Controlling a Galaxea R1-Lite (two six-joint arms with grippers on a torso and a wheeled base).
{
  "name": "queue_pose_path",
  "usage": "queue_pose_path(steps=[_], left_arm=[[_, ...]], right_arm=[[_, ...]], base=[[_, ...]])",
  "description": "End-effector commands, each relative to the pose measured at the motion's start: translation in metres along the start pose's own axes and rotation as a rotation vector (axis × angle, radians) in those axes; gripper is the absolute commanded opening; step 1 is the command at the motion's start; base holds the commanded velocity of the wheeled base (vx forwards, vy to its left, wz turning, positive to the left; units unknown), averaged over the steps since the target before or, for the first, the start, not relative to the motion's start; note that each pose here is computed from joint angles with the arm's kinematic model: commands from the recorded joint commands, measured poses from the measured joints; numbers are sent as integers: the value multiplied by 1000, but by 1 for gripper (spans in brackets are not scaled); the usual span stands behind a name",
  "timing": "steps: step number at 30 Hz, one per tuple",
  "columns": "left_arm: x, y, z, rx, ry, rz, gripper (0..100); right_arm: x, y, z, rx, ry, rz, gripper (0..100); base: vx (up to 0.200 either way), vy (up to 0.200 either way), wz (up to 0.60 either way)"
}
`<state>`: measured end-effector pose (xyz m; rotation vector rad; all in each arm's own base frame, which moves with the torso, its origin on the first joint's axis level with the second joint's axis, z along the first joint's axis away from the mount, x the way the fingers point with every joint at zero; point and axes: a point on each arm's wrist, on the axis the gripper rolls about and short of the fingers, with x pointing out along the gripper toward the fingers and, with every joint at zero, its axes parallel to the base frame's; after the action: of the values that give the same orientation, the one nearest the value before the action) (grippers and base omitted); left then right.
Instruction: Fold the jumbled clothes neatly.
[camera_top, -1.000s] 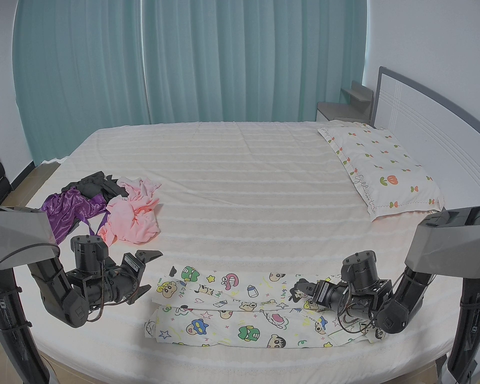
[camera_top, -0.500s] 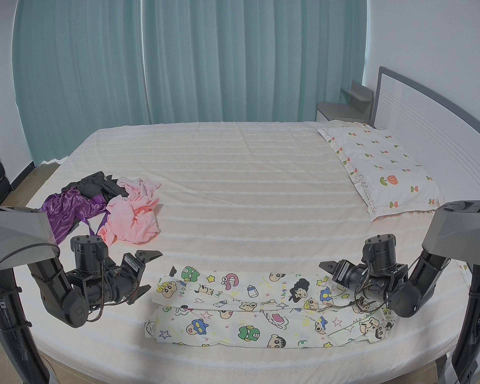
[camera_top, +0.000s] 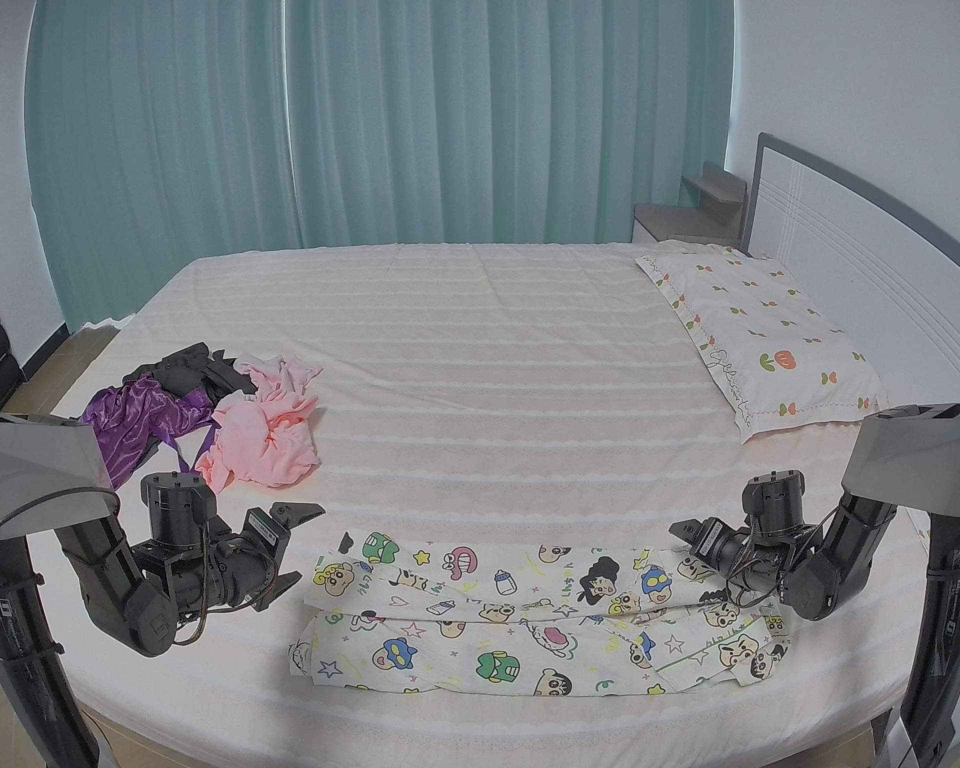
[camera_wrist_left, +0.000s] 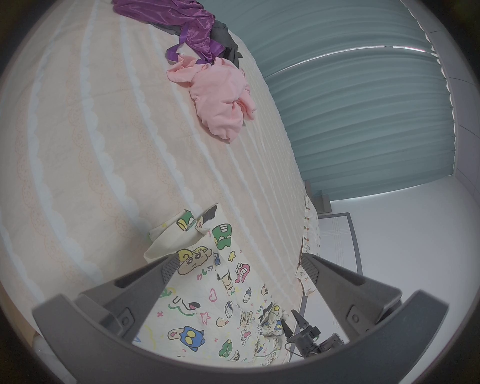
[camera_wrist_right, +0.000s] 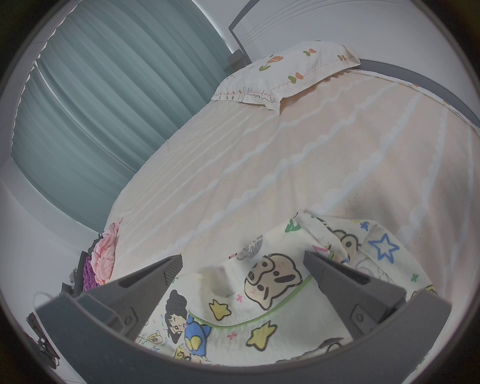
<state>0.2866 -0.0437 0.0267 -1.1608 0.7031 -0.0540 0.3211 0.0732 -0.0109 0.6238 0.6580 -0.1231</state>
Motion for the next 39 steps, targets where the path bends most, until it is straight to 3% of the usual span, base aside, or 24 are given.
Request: queue_pose_path(steps=[1,5,9,14,23,39], left_arm=[[0,1,-6,33,20,8,100],[-3,6,-19,122,68,30,100],[-3,5,-24,113,77,32,100],[-4,4,-24,83,74,31,100],[-3,3,-22,95,77,24,100],[1,4,-19,105,52,-16,100]], right_arm=[[-24,10,16,11,-54,42,100],[-61,9,32,32,-114,76,100],[-94,0,33,44,-130,94,100],[-116,-7,25,53,-75,143,100],[-124,-21,10,56,-56,183,100],[-118,-30,3,60,-31,171,100]], base=[[0,0,0],[0,0,0],[-50,0,0],[-200,0,0],[0,0,0],[0,188,0]])
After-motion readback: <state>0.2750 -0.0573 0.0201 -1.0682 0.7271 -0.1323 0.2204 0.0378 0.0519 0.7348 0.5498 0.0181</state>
